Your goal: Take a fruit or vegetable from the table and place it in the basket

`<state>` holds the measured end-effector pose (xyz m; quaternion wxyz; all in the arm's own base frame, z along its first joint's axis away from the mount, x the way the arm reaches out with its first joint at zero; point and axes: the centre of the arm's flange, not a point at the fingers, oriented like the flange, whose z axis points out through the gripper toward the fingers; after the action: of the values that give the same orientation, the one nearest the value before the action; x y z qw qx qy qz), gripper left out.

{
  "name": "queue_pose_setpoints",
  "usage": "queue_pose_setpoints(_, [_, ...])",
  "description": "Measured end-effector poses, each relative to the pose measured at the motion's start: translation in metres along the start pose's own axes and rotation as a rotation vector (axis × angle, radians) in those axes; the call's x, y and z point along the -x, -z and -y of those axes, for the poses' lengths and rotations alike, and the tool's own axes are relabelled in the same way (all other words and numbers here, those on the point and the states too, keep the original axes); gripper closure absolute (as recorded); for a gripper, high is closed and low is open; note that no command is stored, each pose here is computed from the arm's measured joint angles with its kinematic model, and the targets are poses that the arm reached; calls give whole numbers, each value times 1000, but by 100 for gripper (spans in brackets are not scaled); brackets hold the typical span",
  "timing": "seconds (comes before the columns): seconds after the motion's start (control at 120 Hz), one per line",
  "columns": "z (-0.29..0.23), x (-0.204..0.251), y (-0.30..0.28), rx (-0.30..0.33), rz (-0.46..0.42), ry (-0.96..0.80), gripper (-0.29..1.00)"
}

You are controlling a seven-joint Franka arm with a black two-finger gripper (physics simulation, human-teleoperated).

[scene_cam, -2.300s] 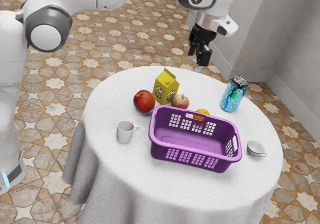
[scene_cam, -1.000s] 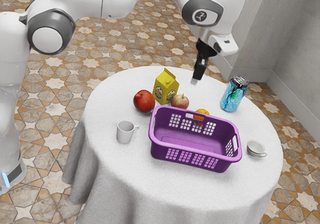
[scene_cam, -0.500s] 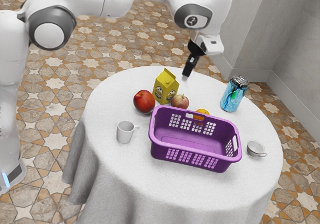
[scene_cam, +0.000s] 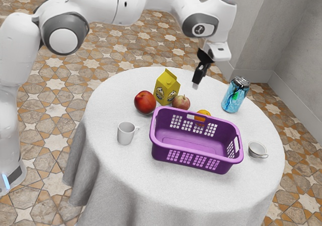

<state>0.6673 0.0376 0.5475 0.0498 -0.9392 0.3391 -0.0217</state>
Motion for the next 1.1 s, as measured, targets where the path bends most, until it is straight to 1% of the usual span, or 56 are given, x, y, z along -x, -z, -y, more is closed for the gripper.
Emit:
queue_pose_setpoints(0.242, [12,-7,-20,15,-2,-15,0])
queue_pose_setpoints(0.433, [5,-7,-25,85,-13,-18,0])
queue_pose_setpoints(0.658, [8,5,-56,152,30,-5,0])
queue_pose_setpoints(1.1, [6,14,-84,187,75,-4,0])
